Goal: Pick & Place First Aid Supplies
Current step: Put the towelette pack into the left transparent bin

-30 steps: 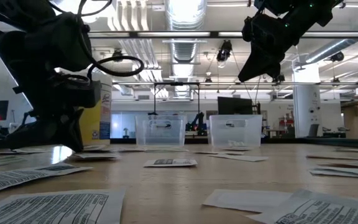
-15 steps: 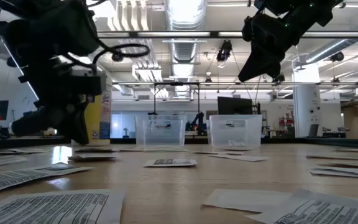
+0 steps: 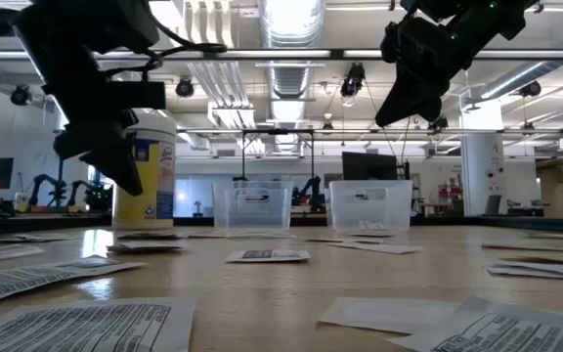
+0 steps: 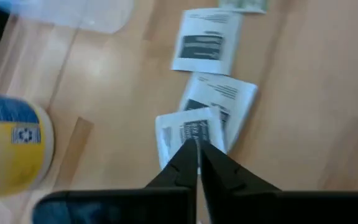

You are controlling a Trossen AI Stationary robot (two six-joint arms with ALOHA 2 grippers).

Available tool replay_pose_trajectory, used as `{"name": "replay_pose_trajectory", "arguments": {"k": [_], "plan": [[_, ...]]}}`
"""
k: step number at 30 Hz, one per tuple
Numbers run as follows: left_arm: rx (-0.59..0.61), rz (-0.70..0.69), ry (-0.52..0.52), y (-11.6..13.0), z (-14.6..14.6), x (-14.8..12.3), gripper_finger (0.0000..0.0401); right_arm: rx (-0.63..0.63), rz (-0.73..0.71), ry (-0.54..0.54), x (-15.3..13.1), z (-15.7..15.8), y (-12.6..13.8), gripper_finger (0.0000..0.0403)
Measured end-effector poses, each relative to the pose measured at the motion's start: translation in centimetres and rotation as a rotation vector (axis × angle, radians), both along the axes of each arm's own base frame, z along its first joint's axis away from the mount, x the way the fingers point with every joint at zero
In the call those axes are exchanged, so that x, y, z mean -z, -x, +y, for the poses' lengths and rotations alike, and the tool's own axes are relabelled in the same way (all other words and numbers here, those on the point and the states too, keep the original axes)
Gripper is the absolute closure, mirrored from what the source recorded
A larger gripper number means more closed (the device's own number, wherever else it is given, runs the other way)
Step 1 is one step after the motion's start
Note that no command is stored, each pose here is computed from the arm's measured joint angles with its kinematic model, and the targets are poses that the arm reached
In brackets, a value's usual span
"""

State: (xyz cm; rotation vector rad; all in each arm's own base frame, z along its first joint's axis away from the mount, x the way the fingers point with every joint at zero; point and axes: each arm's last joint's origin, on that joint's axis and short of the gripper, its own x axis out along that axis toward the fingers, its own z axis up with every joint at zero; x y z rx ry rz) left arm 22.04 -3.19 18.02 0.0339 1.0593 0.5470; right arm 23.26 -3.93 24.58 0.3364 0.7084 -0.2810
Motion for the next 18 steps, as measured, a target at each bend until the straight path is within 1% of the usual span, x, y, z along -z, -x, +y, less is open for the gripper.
{"name": "replay_pose_trajectory", "arguments": {"k": [3, 4, 7, 10, 13, 18], "plan": [[-0.077, -0.032, 0.025, 0.0, 1.1, -0.3, 0.033, 0.001, 0.0, 0.001, 0.0, 0.0, 0.0, 0.0349], [-0.094, -0.038, 0.05, 0.0, 1.4, -0.4, 0.0314, 0.001, 0.0, 0.001, 0.0, 0.0, 0.0, 0.0349], [-0.135, -0.04, 0.172, 0.0, 2.4, -0.4, 0.0267, -0.004, 0.001, 0.007, 0.0, 0.0, 0.0, 0.0349], [-0.188, -0.037, 0.232, -0.1, 3.2, -0.2, 0.0234, -0.006, 0.002, 0.009, 0.0, 0.0, 0.0, 0.035], [-0.212, -0.022, 0.246, -0.2, 3.7, 0.2, 0.022, -0.008, 0.001, 0.009, 0.0, 0.0, 0.0, 0.0349], [-0.226, -0.008, 0.301, -0.4, 4.2, 0.6, 0.0218, -0.008, 0.001, 0.009, 0.0, 0.0, 0.0, 0.035]]}}
